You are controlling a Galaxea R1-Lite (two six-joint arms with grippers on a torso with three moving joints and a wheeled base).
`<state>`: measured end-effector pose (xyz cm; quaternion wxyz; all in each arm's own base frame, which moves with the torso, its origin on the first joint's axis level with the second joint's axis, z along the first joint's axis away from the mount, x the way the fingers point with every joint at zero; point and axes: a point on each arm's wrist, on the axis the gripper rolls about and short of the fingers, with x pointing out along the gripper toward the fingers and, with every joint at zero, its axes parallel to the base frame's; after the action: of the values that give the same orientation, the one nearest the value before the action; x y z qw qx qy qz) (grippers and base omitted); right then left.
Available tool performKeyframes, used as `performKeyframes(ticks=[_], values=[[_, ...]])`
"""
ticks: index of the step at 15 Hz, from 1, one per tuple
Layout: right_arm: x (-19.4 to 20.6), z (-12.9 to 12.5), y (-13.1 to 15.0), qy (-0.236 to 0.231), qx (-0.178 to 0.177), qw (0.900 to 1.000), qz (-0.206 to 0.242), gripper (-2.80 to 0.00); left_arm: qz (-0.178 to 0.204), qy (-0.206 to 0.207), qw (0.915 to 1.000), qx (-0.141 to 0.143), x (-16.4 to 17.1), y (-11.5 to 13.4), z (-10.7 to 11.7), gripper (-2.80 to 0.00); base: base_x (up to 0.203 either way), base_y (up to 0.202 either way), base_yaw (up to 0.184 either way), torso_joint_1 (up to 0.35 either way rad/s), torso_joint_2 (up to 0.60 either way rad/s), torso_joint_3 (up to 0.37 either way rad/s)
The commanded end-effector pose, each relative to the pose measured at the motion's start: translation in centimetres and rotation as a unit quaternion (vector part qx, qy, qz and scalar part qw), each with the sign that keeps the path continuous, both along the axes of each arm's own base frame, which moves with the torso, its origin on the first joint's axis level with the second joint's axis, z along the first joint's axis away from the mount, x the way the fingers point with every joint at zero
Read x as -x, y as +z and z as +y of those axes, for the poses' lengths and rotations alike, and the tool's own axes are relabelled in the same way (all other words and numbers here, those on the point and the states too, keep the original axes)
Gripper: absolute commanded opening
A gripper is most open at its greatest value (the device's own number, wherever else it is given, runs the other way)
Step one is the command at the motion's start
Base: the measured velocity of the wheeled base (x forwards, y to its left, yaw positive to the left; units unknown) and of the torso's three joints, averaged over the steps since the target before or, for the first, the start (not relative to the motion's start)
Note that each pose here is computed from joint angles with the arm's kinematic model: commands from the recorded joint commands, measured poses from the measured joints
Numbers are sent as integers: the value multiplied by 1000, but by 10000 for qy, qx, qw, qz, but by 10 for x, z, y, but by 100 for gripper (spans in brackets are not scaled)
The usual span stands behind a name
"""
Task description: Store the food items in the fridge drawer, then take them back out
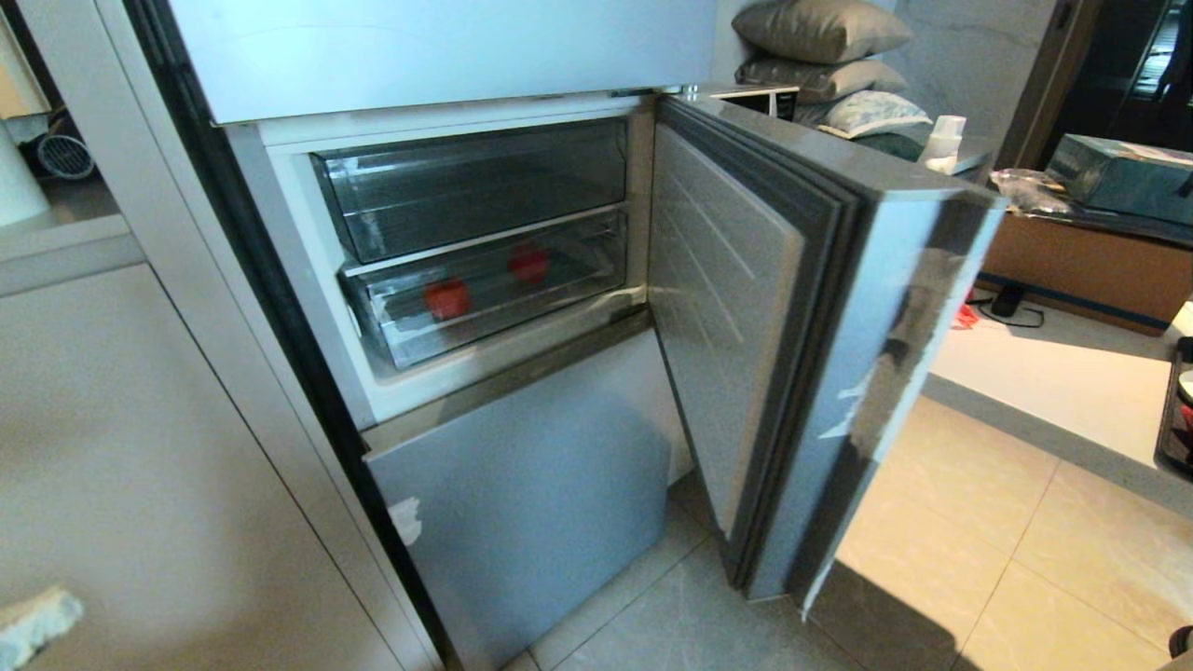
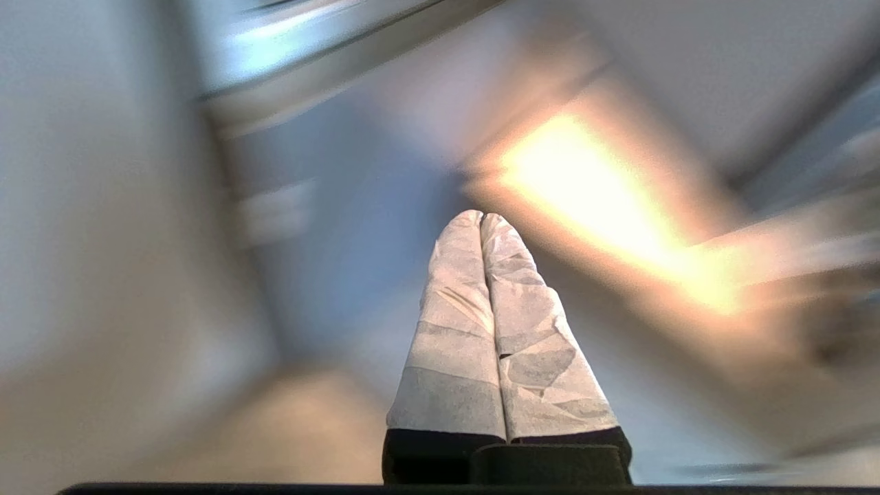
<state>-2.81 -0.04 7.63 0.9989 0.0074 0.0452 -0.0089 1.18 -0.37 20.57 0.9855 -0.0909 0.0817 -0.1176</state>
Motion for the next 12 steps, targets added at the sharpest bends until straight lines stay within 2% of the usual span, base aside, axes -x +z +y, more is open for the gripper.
performKeyframes(ticks=[1, 3, 4, 5, 7, 8, 10, 11, 12], values=[[0, 0, 0, 0, -6, 10000, 7, -280, -181, 820, 9904, -1101, 23, -60, 8, -280, 0, 0, 0, 0, 0, 0], [0, 0, 0, -10, -29, 10000, 7, -280, 281, 1024, 9840, -1428, 15, -101, 8, -280, 0, 0, 0, 0, 0, 0], [0, 0, 0, -1, -17, 10000, 14, -280, 558, 928, 9821, -1543, 14, -116, 8, -280, 0, 0, 0, 0, 0, 0], [0, 0, 0, -1, -14, 10000, 14, -280, 776, 785, 9808, -1607, 15, -122, 7, -280, 0, 0, 0, 0, 0, 0], [0, 0, 0, 0, -6, 10000, 12, -280, 1149, 299, 9792, -1644, 22, -119, 6, -280, 0, 0, 0, 0, 0, 0], [0, 0, 0, 0, -6, 10000, 13, -280, 1187, 384, 9785, -1641, 22, -118, 6, -280, 0, 0, 0, 0, 0, 0], [0, 0, 0, -10, -28, 10000, 6, -280, 1350, 869, 9735, -1628, 21, -118, 5, -280, 0, 0, 0, 0, 0, 0], [0, 0, 0, -9, -20, 10000, 7, -280, 1279, 1089, 9720, -1642, 23, -119, 4, -280, 0, 0, 0, 0, 0, 0], [0, 0, 0, 0, -13, 10000, 7, -280, 1025, 1153, 9740, -1661, 26, -118, 3, -280, 0, 0, 0, 0, 0, 0]])
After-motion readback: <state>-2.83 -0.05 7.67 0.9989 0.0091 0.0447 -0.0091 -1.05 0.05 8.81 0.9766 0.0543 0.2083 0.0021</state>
